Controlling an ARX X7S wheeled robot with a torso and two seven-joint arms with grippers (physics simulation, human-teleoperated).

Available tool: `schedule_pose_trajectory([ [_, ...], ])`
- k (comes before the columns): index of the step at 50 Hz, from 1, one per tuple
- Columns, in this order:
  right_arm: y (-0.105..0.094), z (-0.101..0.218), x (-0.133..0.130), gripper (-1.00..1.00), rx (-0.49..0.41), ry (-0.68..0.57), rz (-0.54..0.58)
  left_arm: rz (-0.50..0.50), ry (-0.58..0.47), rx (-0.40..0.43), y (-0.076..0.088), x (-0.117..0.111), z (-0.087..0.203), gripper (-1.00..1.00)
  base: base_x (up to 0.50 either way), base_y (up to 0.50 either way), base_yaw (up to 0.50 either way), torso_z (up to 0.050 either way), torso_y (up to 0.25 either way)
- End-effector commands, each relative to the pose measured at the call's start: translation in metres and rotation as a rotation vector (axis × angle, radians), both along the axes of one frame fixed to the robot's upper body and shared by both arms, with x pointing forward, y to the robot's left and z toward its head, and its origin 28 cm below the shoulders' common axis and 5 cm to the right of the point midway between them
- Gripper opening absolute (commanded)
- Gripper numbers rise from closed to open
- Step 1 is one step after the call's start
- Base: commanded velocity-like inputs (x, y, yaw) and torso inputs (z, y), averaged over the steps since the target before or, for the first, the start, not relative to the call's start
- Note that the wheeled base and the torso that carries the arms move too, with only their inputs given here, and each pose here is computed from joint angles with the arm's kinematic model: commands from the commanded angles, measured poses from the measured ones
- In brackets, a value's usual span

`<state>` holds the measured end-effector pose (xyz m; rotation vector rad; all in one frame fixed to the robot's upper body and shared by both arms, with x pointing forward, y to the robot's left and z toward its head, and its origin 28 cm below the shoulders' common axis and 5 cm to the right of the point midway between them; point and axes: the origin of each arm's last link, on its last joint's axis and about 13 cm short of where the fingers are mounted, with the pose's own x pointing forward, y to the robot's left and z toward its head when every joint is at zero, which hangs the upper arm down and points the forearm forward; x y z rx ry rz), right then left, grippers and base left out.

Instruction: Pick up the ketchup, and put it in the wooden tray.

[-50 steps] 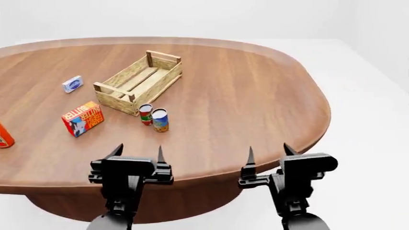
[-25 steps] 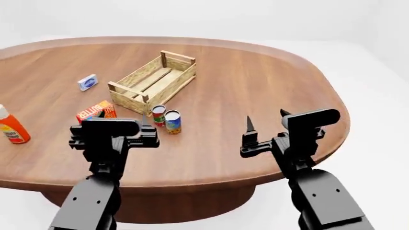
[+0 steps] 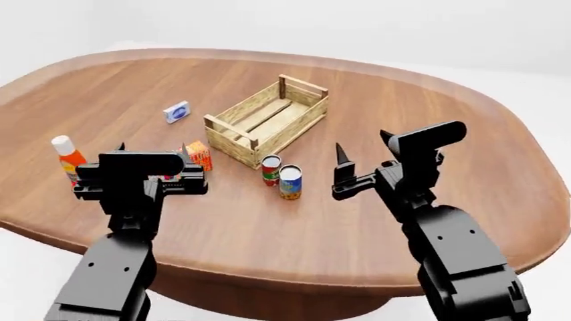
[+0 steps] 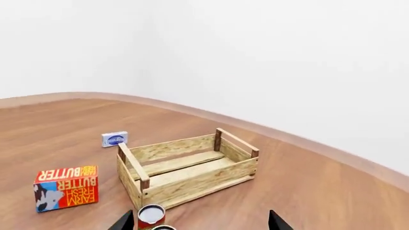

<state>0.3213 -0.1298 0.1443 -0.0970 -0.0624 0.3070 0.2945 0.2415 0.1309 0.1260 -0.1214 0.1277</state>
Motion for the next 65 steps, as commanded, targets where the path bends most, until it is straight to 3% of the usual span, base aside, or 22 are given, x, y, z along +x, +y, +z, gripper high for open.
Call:
schedule_pose_trajectory([
  [1,0.000,0.005,0.006,1.00,-0.005,-0.012,0.031,0.038,-0.001,-0.005,0.006,0.001,0.009,1.00,0.18,0.04,0.50,0.000,0.000],
  [14,0.006,0.009,0.007,1.00,-0.024,-0.017,0.034,0.054,0.034,-0.033,0.015,0.006,0.019,1.00,0.18,0.05,0.47,0.000,0.000],
  [27,0.009,0.018,0.006,1.00,-0.037,0.000,0.017,0.029,0.023,-0.031,0.017,0.019,0.039,1.00,0.04,0.01,0.00,0.000,0.000],
  [65,0.009,0.017,0.004,1.00,-0.034,-0.004,0.018,0.016,0.030,-0.009,0.019,0.021,0.038,1.00,0.48,0.14,0.00,0.000,0.001],
])
